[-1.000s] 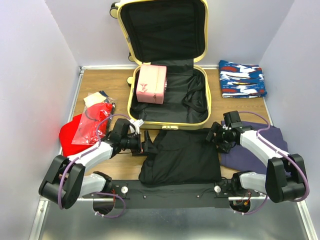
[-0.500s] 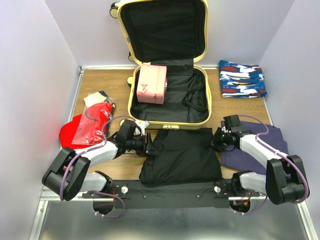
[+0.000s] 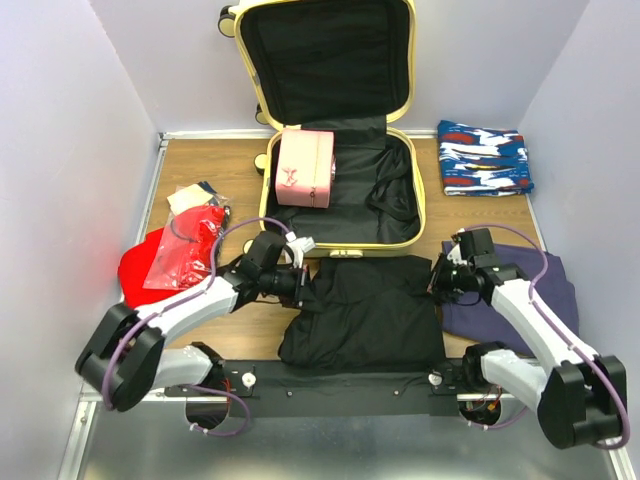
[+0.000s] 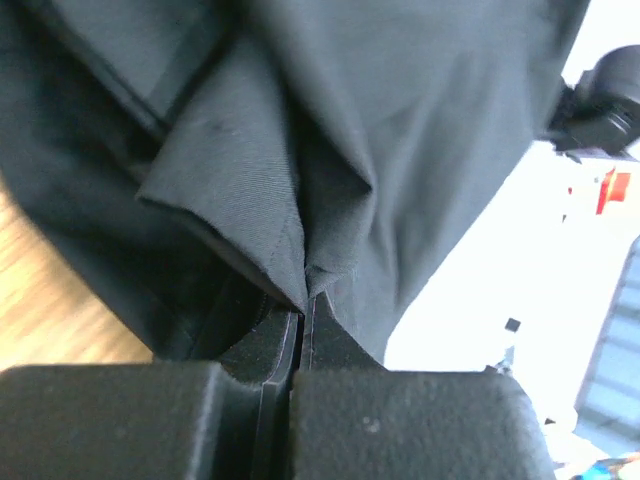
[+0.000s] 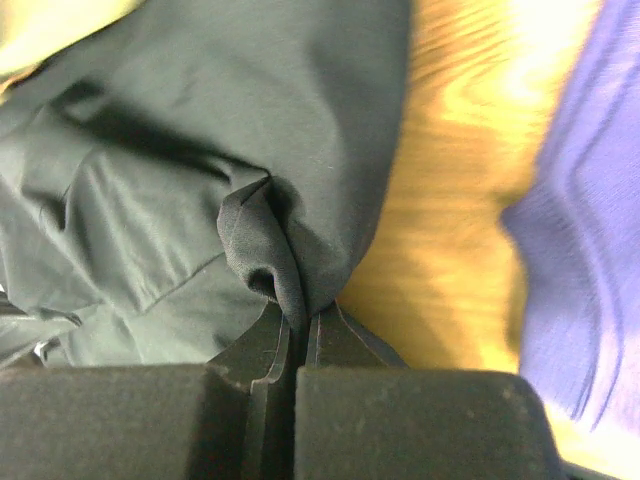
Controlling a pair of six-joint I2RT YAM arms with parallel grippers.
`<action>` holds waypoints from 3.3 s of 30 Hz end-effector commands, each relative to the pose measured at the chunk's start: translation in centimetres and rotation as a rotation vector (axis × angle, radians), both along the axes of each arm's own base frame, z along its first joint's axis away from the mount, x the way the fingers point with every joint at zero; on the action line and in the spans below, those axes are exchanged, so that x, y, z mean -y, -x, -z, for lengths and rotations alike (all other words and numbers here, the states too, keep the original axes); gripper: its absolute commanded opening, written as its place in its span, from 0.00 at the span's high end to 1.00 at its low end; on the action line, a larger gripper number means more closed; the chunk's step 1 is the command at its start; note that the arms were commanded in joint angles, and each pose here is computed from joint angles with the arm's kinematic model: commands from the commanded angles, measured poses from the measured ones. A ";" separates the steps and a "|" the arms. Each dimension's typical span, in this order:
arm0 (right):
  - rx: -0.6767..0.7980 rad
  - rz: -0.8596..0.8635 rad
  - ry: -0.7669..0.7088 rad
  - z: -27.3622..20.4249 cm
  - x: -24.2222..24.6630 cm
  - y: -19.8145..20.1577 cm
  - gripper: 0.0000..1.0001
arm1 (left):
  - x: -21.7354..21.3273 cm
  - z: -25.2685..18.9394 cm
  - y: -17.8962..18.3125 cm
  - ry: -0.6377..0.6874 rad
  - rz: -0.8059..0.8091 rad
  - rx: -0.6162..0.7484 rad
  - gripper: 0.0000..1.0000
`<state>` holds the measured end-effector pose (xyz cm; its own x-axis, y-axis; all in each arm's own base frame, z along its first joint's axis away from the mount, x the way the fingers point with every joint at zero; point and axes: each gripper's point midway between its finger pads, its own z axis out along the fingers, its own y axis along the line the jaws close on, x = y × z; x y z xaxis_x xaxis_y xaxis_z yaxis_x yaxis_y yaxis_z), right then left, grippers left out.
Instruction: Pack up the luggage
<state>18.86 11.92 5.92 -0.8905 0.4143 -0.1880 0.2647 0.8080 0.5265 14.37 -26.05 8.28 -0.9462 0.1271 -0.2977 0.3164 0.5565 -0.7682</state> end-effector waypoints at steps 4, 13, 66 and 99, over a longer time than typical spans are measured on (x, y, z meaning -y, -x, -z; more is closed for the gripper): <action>0.146 -0.229 -0.125 -7.1 -2.2 2.0 0.99 | 1.4 -6.6 1.2 0.089 0.136 0.234 1.00; 0.418 -0.303 -0.073 -14.8 -1.7 0.9 0.99 | 3.6 -14.0 2.7 0.227 0.250 0.487 1.00; 1.367 -0.919 0.482 -15.7 -13.3 -42.3 0.99 | 18.0 -13.6 -20.9 0.474 -0.972 0.333 1.00; 1.395 -0.722 0.451 -18.1 -13.9 -42.1 0.14 | 12.5 -20.4 -18.0 0.472 -0.880 0.535 0.14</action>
